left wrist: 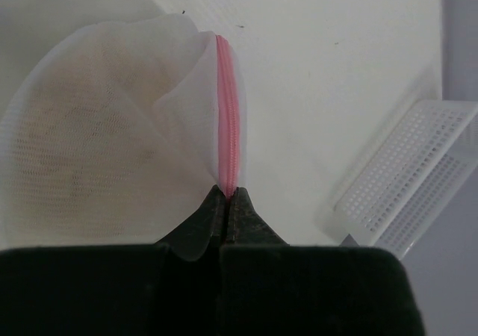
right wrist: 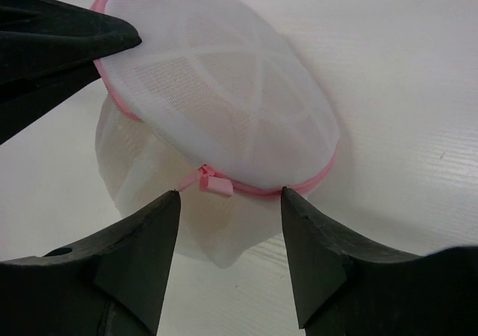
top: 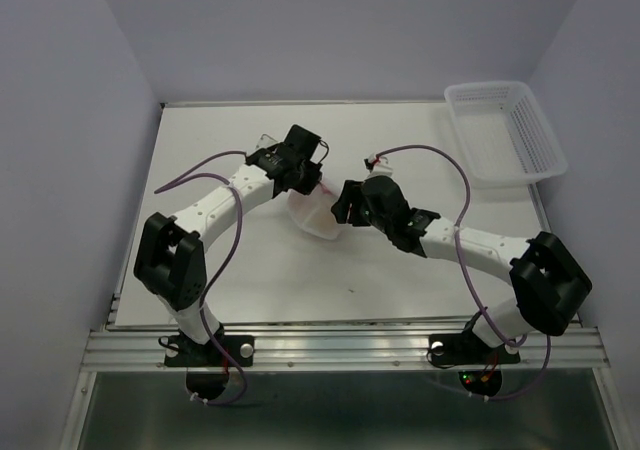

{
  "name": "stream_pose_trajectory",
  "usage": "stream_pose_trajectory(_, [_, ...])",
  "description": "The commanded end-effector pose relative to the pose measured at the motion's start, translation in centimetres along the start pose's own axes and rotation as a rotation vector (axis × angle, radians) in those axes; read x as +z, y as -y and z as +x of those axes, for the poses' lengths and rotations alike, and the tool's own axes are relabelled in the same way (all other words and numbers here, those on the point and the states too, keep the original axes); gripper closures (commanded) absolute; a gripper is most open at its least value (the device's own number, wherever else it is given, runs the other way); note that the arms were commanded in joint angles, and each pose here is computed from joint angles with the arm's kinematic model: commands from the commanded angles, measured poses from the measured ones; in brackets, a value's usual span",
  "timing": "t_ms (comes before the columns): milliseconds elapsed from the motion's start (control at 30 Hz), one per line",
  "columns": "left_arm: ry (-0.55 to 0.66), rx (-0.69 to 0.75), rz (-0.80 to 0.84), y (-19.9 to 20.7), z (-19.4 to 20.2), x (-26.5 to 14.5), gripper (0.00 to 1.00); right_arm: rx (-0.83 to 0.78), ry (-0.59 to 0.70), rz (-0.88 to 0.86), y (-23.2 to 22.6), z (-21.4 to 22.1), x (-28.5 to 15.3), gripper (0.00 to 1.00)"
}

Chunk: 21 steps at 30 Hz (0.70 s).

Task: Unzip the laundry bag and remove the bra

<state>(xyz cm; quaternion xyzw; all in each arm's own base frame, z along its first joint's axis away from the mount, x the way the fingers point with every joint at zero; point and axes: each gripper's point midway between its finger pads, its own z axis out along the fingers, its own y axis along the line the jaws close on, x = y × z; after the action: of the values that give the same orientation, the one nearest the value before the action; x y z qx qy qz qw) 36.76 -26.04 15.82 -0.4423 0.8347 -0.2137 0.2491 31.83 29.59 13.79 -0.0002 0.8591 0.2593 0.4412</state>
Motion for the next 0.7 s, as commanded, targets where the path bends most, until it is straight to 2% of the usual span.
stream_pose_trajectory(0, [0.022,-0.088,0.054,0.6,-0.7,-1.6,1.0,0.045,0.108,-0.046,-2.0,-2.2,-0.2,0.4])
stream_pose_trajectory(67, [0.012,-0.091,0.053,0.5,-0.5,-1.5,1.0,0.039,0.108,-0.056,-2.5,-1.9,0.3,0.45])
stream_pose_trajectory(233, [0.006,-0.089,0.029,-0.4,-0.2,-1.1,1.0,0.018,0.102,-0.041,-2.6,-1.7,0.6,0.45])
stream_pose_trajectory(500, [-0.027,-0.087,-0.028,-1.6,0.9,0.7,1.0,0.043,0.1,0.025,-1.1,-1.5,-1.4,0.41])
stream_pose_trajectory(633, [-0.054,-0.068,-0.053,-2.0,1.6,1.3,1.0,0.001,0.071,0.037,-1.0,-0.6,-2.0,0.41])
stream_pose_trajectory(667, [-0.062,-0.064,-0.051,-2.0,1.7,1.4,1.0,-0.011,0.067,0.038,-0.9,-0.5,-2.1,0.39])
